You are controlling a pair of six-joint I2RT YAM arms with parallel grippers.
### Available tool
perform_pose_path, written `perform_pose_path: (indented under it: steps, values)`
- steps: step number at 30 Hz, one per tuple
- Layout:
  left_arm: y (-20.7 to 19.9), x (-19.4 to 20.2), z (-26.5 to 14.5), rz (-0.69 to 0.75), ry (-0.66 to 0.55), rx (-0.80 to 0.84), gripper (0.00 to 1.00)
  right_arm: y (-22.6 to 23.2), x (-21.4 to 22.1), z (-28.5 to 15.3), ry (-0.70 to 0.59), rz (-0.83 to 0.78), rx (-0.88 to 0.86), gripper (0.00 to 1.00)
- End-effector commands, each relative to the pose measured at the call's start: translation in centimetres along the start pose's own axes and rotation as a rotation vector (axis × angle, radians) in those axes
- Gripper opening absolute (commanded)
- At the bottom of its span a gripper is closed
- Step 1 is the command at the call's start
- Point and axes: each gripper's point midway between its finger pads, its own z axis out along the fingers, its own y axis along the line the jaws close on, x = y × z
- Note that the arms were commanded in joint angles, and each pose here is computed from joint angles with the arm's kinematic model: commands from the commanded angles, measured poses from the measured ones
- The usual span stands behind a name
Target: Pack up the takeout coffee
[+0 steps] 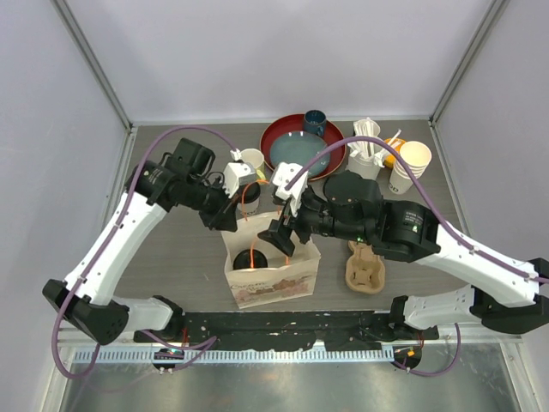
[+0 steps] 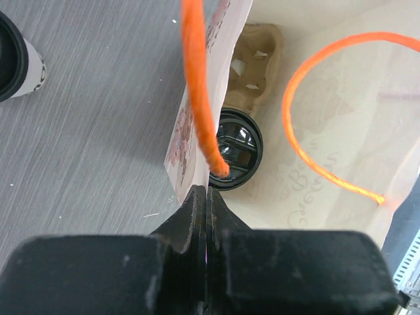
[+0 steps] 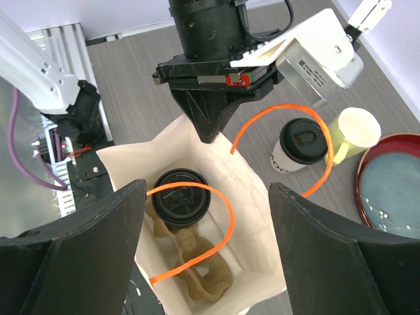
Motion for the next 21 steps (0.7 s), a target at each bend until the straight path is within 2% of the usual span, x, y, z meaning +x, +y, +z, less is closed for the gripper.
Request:
perform_pose_path:
  steps: [1,8,12,21]
  values:
    - [0.7,-1.7,-0.3,-0.066,-0.029,-0.049,0.0,-2.0,-1.0,-2.4,-0.035,0.028,0.113,0.81]
    - [-0.4,-1.3,-1.4,-0.093,-0.06,-0.056,0.0,-4.4,-2.4,-5.6,-0.094,0.085,0.25,0.83]
    - [-0.1,-0.3,-2.0,-0.092,-0.061,-0.113,0.0,-7.5,-3.0,-7.4,-0.1,0.131,0.44,0.84]
    - [1.0,3.1,-3.6,-0.128,0.022,-0.204,0.0,-11.9,-2.5,-5.2,-0.014,0.23,0.652,0.85]
